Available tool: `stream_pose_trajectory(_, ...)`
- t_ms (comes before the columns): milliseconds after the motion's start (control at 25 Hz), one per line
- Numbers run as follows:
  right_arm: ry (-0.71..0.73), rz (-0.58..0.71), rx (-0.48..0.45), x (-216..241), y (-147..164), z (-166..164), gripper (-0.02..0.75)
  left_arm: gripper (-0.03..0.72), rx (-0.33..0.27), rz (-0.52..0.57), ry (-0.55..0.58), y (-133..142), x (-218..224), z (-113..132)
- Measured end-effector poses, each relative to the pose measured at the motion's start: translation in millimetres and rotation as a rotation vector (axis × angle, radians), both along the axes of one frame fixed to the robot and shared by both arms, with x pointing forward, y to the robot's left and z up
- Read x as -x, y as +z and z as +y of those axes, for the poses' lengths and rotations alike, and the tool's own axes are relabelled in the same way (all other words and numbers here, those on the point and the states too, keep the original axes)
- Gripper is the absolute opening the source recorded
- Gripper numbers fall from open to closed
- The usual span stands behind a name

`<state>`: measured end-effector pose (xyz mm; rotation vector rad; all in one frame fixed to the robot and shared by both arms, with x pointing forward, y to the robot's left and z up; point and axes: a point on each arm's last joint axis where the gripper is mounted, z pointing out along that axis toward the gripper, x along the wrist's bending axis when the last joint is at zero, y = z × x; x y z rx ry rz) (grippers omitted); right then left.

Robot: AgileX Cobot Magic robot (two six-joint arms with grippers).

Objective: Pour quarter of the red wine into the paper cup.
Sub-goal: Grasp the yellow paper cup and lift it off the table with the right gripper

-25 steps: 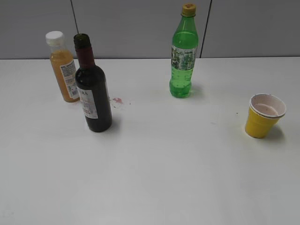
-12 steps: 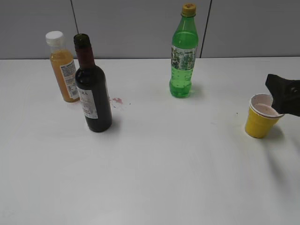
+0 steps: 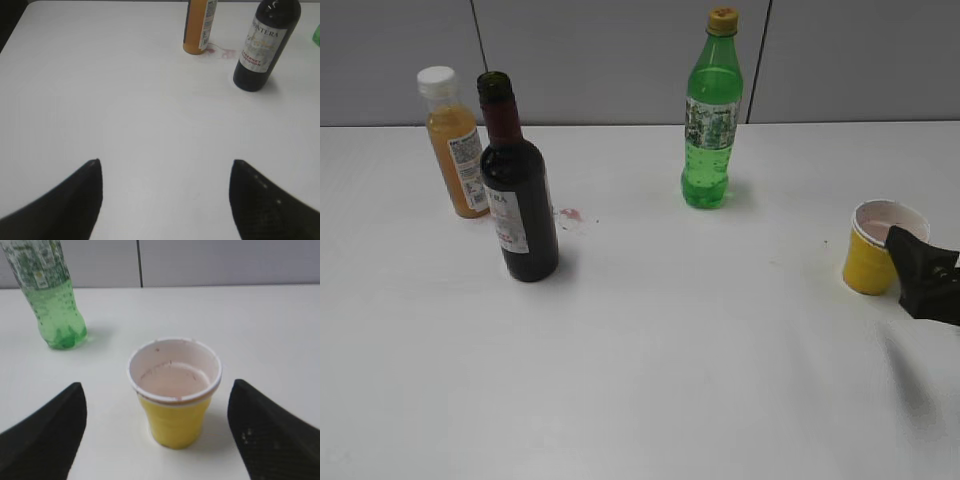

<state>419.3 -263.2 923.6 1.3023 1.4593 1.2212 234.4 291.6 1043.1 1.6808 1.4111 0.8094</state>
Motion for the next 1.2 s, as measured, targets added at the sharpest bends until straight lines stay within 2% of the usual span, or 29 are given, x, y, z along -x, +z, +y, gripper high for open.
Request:
stream_pose_trajectory(360,-0.014,0.185,0.009,-10.2,-41.7,2.2,0.680,0.583,0.001,0.000,0.000,0.0,0.0,-0.1)
stream_pose_trajectory(640,-0.040,0.174,0.005,-37.1,-51.2,6.4,0.680,0.583,0.001,0.000,0.000,0.0,0.0,-0.1)
stream_pose_trajectory(1200,-0.103,0.251,-0.002,-52.0,-79.5,5.5,0.678,0.583,0.001,0.000,0.000,0.0,0.0,-0.1)
